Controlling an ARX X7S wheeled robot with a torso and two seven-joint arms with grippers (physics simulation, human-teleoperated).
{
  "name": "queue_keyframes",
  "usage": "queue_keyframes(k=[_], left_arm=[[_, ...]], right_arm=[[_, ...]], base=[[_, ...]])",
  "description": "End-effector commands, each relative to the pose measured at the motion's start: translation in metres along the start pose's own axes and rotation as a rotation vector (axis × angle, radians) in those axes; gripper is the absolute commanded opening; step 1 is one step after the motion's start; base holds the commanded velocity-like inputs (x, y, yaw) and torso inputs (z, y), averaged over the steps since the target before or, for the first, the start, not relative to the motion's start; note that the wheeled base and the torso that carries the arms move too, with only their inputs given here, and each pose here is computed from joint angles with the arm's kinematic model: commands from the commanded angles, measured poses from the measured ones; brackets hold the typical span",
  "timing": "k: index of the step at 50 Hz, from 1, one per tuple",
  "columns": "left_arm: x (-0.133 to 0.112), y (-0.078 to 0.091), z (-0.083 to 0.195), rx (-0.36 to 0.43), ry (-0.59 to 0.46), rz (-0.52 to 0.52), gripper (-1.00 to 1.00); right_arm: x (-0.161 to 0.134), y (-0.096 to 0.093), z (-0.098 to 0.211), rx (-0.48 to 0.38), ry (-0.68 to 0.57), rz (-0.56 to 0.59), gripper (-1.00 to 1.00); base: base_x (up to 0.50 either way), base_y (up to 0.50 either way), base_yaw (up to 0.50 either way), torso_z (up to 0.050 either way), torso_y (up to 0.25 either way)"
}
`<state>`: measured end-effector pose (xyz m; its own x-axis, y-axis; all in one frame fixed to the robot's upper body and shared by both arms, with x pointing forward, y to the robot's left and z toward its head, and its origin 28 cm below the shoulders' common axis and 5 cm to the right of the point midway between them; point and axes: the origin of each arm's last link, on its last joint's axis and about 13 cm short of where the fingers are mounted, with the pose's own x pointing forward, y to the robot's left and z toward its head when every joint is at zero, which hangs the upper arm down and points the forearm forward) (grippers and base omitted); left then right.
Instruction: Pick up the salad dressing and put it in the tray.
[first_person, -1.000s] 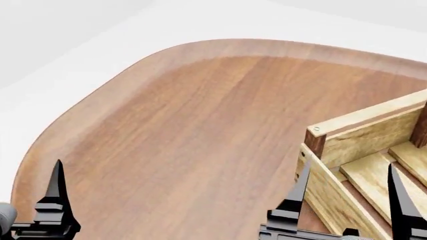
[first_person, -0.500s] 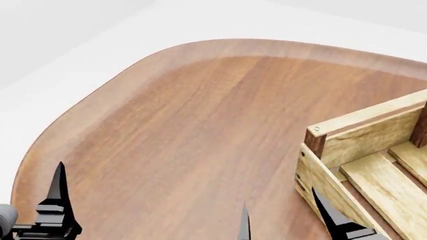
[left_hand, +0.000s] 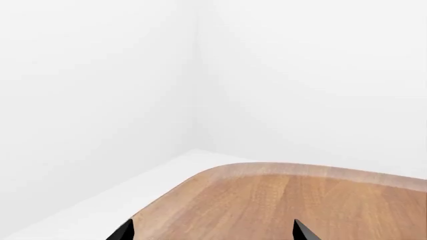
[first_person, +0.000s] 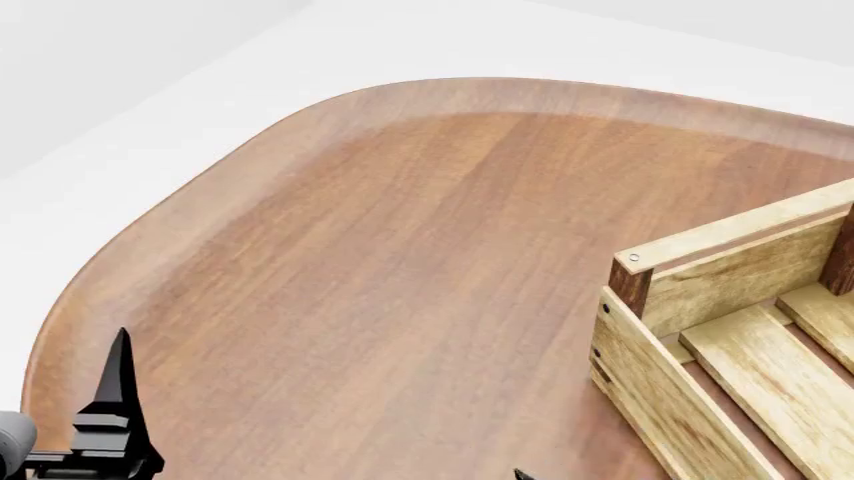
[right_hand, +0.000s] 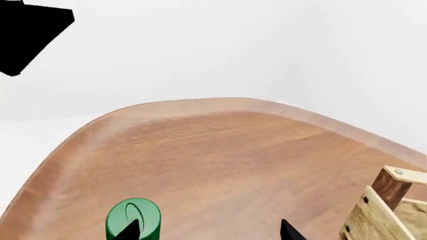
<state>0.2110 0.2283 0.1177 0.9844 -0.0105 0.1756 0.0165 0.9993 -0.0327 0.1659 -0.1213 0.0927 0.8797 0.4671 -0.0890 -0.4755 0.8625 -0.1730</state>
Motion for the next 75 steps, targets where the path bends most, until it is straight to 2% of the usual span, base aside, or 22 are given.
queue_keyframes(k=[1,7,20,29,55,75], left_arm=[[0.000,0.000,0.000,0.000,0.001,-0.002,1.00],[0.000,0.000,0.000,0.001,0.001,-0.004,1.00],[0.000,0.000,-0.001,0.001,0.001,-0.004,1.00],[0.000,0.001,0.000,0.000,0.001,-0.002,1.00],[0.001,0.001,0.001,0.001,-0.002,-0.001,1.00],[0.000,0.002,0.000,-0.001,-0.001,0.003,1.00]], right_arm=[[-0.001,0.005,-0.012,-0.001,0.063,0.070,1.00],[0.003,0.006,-0.018,-0.020,0.077,0.073,1.00],[0.017,0.009,-0.021,-0.003,0.080,0.128,1.00],[0.029,0.015,-0.022,0.015,0.078,0.211,1.00],[0.059,0.014,-0.051,0.051,0.178,0.234,1.00],[0.070,0.021,-0.061,0.032,0.192,0.281,1.00]], base=[[0.00,0.00,0.00,0.000,0.000],[0.00,0.00,0.00,0.000,0.000],[0.00,0.00,0.00,0.000,0.000],[0.00,0.00,0.00,0.000,0.000],[0.00,0.00,0.00,0.000,0.000],[0.00,0.00,0.00,0.000,0.000]])
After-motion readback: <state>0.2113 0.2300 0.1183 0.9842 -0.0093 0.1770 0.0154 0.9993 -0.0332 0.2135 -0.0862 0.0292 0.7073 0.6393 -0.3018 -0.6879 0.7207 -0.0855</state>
